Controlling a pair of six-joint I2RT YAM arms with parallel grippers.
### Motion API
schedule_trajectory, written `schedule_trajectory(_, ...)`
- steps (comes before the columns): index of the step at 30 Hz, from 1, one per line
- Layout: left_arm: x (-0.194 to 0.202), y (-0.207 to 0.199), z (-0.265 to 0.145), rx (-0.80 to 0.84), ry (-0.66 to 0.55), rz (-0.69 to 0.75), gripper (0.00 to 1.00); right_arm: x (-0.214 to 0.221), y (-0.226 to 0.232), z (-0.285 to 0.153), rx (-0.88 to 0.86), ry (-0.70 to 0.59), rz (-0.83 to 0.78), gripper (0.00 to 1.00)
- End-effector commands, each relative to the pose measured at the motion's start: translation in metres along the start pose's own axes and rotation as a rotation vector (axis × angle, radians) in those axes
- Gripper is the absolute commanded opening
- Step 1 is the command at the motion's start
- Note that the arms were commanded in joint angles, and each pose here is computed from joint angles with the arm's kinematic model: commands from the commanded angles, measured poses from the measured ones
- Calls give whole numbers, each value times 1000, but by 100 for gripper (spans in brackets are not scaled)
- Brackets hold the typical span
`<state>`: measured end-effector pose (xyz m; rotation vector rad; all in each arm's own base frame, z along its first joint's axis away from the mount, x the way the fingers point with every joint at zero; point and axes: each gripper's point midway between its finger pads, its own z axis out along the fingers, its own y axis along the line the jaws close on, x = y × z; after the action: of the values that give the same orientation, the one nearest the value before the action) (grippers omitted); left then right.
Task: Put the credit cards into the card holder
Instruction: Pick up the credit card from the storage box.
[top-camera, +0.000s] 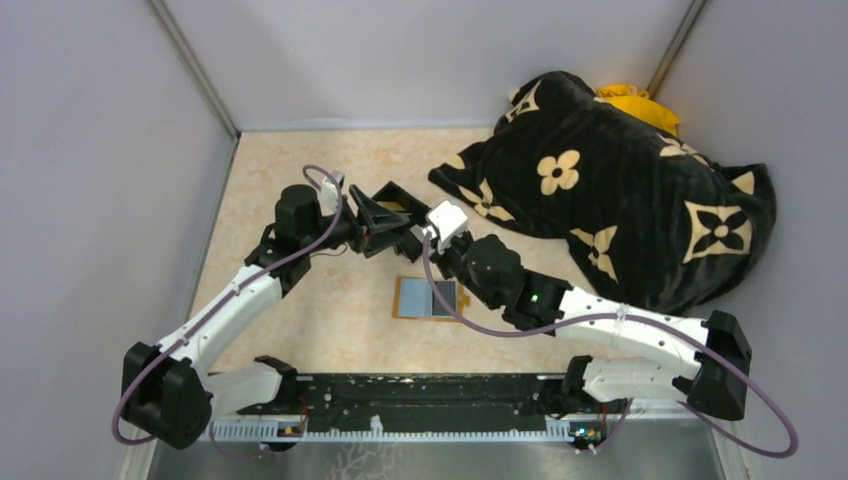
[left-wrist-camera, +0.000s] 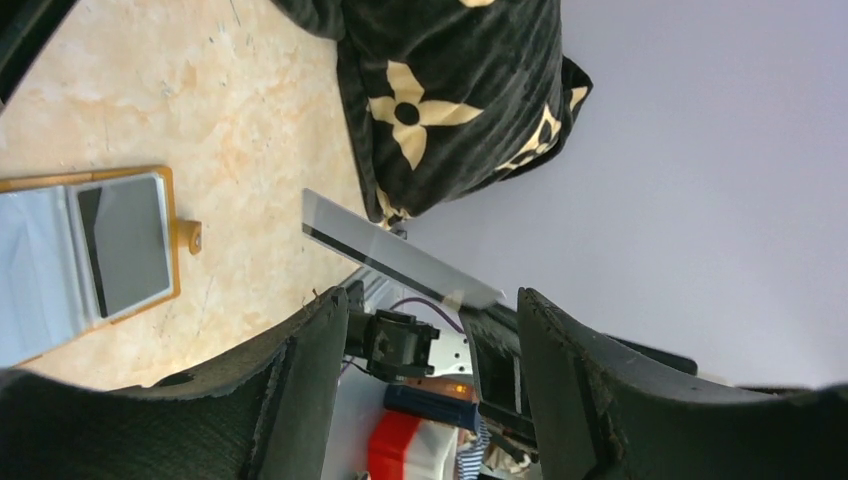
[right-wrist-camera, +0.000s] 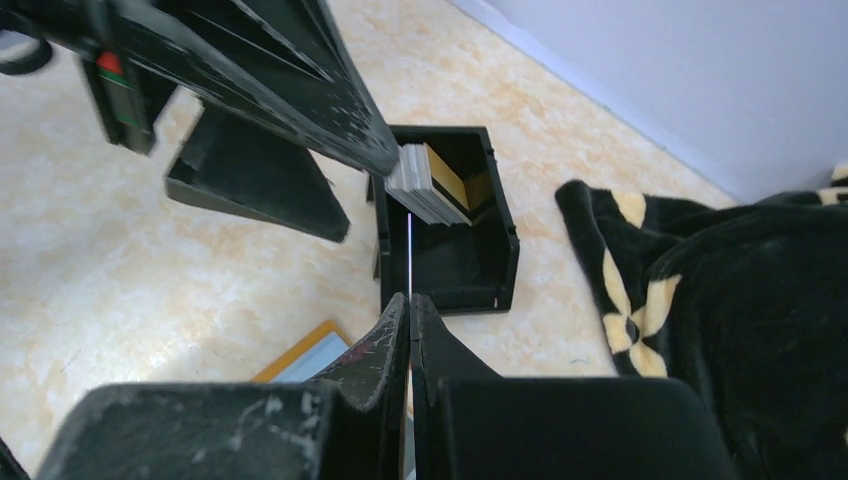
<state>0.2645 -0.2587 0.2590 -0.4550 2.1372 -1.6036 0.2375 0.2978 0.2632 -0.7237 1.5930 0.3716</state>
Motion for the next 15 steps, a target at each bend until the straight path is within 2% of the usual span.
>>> schedule_trajectory(1,8,-6,0,43,73,-45,69,-43,-1,-13,51,-136,-44,0)
schedule_trajectory(11,17,-11,1,70,143,-98,69,-45,32,-22,54,-148,-207,0)
schedule_trajectory(15,26,-11,0,103,207,-112,65,-42,51,-23,47,-146,-296,0)
